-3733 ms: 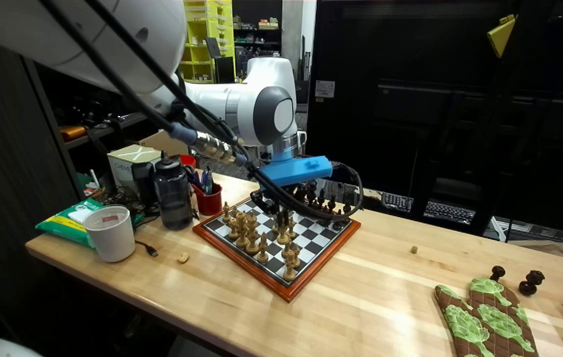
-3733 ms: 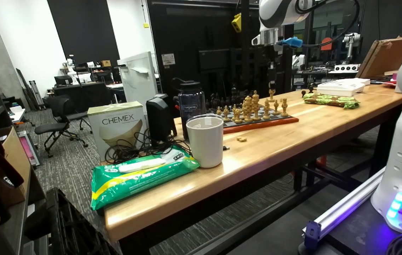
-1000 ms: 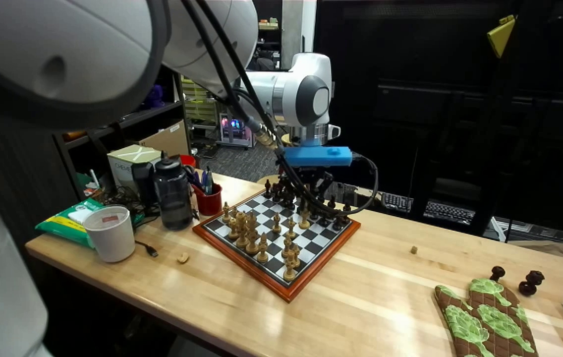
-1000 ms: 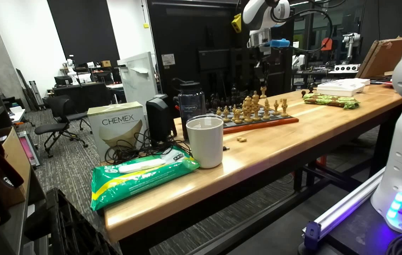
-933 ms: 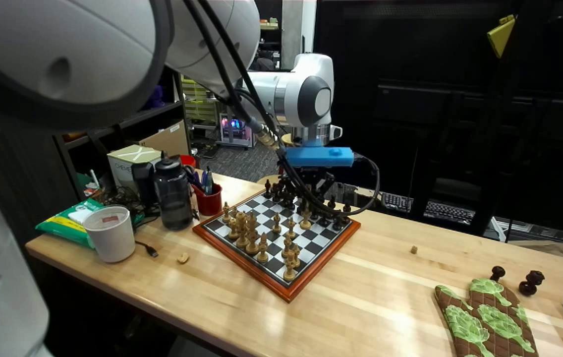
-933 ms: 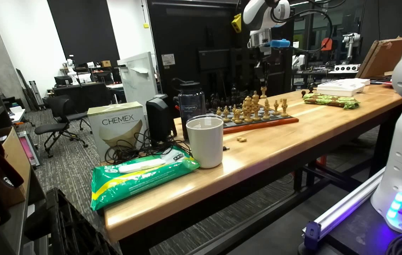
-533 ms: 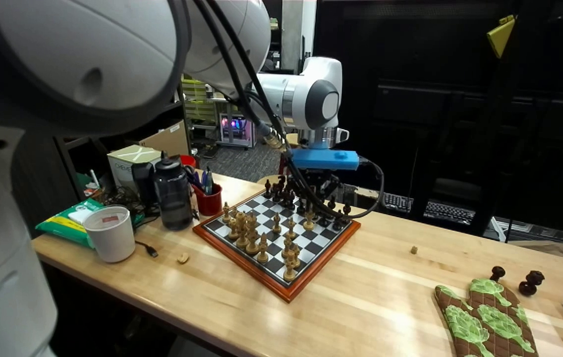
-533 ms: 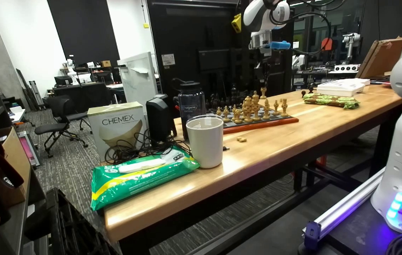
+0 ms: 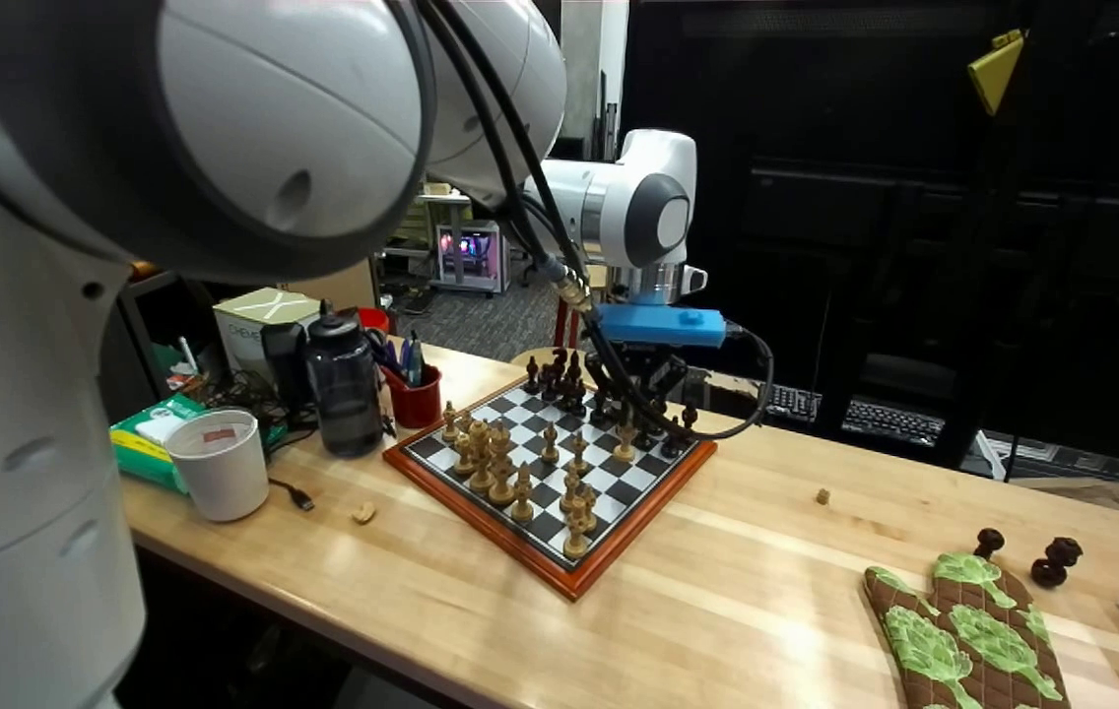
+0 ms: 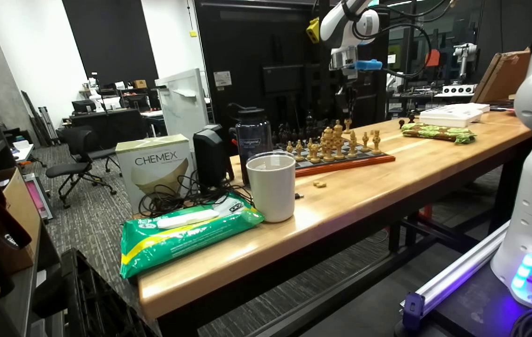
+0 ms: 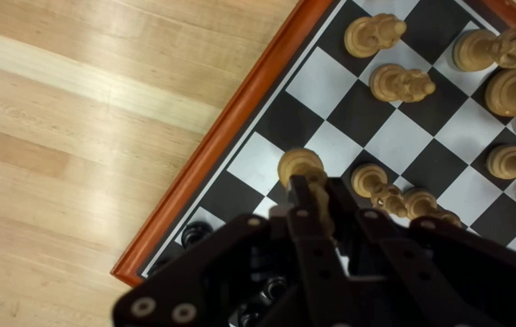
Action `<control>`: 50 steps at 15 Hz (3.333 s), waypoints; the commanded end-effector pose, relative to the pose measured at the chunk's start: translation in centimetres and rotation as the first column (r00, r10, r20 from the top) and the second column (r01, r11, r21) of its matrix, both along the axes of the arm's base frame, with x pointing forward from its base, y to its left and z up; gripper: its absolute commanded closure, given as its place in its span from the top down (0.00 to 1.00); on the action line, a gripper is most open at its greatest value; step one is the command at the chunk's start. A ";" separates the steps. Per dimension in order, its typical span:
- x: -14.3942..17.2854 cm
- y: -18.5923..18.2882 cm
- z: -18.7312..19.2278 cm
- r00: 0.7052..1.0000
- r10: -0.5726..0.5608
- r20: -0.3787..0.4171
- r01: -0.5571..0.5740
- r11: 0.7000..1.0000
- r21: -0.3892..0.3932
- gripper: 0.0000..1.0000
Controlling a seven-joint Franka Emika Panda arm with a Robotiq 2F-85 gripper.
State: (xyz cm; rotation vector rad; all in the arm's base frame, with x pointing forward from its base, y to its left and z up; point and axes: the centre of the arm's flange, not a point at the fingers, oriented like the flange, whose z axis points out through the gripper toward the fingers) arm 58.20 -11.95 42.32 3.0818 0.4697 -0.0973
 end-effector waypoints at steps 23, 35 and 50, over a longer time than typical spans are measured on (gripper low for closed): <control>2.9 -3.3 -3.9 0.994 -0.091 -0.056 0.095 0.993 0.072 0.04; 2.7 -3.2 -3.9 0.994 -0.093 -0.056 0.096 0.993 0.071 0.69; -1.1 0.0 -0.8 0.999 -0.034 0.012 0.034 0.998 0.049 1.00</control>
